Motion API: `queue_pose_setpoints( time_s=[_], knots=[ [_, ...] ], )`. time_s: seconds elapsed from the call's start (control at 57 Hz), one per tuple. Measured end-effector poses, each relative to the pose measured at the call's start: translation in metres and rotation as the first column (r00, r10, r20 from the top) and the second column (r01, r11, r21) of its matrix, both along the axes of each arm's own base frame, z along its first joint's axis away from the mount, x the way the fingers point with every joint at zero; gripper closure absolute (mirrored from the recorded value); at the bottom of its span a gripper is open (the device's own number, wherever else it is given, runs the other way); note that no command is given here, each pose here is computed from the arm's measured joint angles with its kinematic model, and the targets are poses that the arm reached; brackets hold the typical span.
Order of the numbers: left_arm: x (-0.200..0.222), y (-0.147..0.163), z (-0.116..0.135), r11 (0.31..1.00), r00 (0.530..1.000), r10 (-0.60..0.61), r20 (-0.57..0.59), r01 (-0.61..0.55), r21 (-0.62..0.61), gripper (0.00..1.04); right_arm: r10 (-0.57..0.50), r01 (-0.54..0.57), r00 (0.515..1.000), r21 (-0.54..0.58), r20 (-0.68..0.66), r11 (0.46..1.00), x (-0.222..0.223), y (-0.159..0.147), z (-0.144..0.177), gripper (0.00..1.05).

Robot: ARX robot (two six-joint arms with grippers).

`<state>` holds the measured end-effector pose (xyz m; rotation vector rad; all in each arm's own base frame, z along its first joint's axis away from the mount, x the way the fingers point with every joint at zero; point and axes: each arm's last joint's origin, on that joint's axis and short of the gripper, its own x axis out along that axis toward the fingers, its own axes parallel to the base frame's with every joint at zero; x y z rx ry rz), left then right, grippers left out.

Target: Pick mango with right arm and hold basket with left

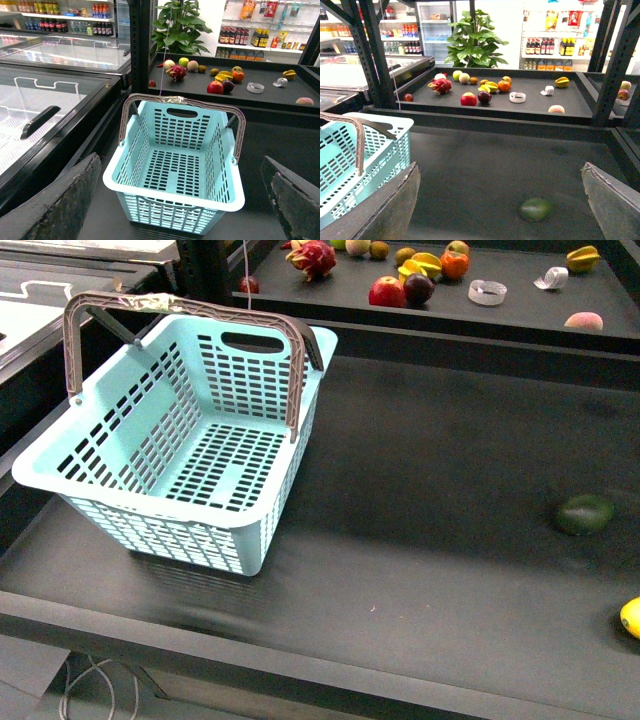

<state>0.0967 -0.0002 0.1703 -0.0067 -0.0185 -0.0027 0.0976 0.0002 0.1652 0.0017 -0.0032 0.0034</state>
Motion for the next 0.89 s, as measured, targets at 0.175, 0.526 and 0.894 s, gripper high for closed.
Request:
queue_pose_setpoints(
  time_s=[0.175,0.526,0.894],
  knots=[
    [0.0,0.0,0.0,1.0,1.0,0.0,0.0,0.0,0.0,0.08,0.0,0.0,1.0,0.0,0.0,1.0,0.0,0.0,0.0,0.08],
    [0.0,0.0,0.0,1.0,1.0,0.0,0.0,0.0,0.0,0.08,0.0,0.0,1.0,0.0,0.0,1.0,0.0,0.0,0.0,0.08],
    [0.0005,-0.0004,0.0042,0.995,0.994,0.101,0.043,-0.101,-0.006,0.08,0.0,0.0,1.0,0.0,0.0,1.0,0.0,0.0,0.0,0.08]
  ],
)
